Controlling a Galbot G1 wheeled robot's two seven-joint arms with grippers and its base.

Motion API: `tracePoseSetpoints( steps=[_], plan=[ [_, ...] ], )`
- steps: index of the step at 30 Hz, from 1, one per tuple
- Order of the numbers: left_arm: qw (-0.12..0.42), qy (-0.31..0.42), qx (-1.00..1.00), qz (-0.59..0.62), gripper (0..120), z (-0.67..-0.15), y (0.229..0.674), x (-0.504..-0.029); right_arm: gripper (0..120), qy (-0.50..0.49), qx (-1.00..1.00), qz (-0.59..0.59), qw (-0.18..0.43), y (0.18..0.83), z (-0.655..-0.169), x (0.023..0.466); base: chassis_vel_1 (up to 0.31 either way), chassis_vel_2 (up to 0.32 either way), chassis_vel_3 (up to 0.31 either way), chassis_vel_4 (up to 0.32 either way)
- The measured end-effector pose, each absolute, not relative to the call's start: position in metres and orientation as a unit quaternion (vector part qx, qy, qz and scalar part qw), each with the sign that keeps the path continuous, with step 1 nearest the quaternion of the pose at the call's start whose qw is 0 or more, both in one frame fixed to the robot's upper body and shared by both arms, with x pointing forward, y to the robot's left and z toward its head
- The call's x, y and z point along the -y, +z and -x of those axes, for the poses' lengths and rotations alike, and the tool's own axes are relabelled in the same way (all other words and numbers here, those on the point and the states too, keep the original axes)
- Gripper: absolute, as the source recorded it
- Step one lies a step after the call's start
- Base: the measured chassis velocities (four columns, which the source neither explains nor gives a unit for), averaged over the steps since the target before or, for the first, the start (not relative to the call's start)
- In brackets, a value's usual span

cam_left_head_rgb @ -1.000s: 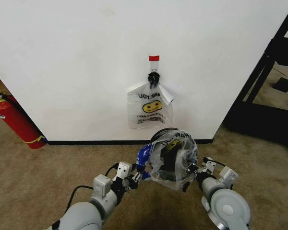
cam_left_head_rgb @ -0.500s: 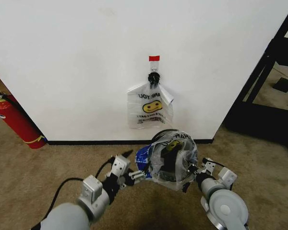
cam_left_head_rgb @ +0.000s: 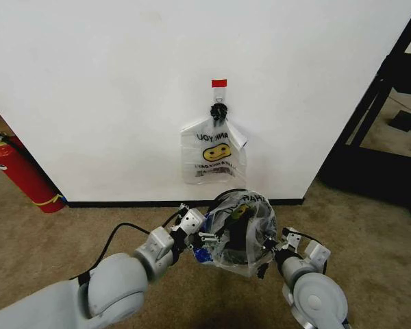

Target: Pick up the garbage bag from the wall and place it over the trash bin.

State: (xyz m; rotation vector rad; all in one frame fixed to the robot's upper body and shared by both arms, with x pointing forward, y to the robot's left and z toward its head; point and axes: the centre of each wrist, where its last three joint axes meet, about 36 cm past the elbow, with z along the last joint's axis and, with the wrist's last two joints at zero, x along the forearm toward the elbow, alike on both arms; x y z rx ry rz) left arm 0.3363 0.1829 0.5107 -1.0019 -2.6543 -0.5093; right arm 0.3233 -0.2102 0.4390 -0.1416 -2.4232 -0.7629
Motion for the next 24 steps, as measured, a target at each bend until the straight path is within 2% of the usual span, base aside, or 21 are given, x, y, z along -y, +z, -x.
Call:
tracePoseSetpoints(
  steps=[1, 2, 6, 9, 10, 14, 16, 18, 21, 24],
  plan=[
    [0.129, -0.175, 0.913, 0.345, 74, -0.336, 0.511, -0.183, 0, -0.287, 0.91, 0.053, 0.294, 0.439, -0.323, 0.21, 0.0, 0.0, 0.0, 0.0],
    [0.138, -0.177, 0.913, 0.342, 66, -0.337, 0.506, -0.185, 0, -0.286, 0.91, 0.053, 0.294, 0.439, -0.324, 0.21, 0.0, 0.0, 0.0, 0.0],
    [0.146, -0.179, 0.914, 0.334, 54, -0.339, 0.502, -0.186, 0, -0.286, 0.911, 0.051, 0.293, 0.439, -0.325, 0.209, 0.0, 0.0, 0.0, 0.0],
    [0.148, -0.182, 0.916, 0.326, 39, -0.346, 0.5, -0.185, 0, -0.287, 0.911, 0.048, 0.292, 0.439, -0.326, 0.208, 0.0, 0.0, 0.0, 0.0],
    [0.148, -0.182, 0.916, 0.326, 39, -0.346, 0.5, -0.185, 0, -0.287, 0.911, 0.048, 0.292, 0.439, -0.326, 0.208, 0.0, 0.0, 0.0, 0.0],
    [0.15, -0.179, 0.916, 0.326, 25, -0.347, 0.499, -0.184, 0, -0.286, 0.911, 0.048, 0.293, 0.438, -0.324, 0.208, 0.0, 0.0, 0.0, 0.0],
    [0.153, -0.177, 0.917, 0.323, 11, -0.347, 0.496, -0.185, 0, -0.286, 0.911, 0.048, 0.293, 0.438, -0.324, 0.208, 0.0, 0.0, 0.0, 0.0],
    [0.154, -0.177, 0.917, 0.323, 9, -0.348, 0.495, -0.185, 0, -0.286, 0.911, 0.048, 0.293, 0.438, -0.324, 0.208, 0.0, 0.0, 0.0, 0.0],
    [0.153, -0.174, 0.919, 0.32, 0, -0.348, 0.494, -0.185, 0, -0.287, 0.911, 0.046, 0.292, 0.439, -0.324, 0.207, 0.0, 0.0, 0.0, 0.0],
    [0.15, -0.166, 0.922, 0.315, 0, -0.351, 0.494, -0.184, 0, -0.287, 0.911, 0.045, 0.293, 0.439, -0.323, 0.206, 0.0, 0.0, 0.0, 0.0]
  ],
)
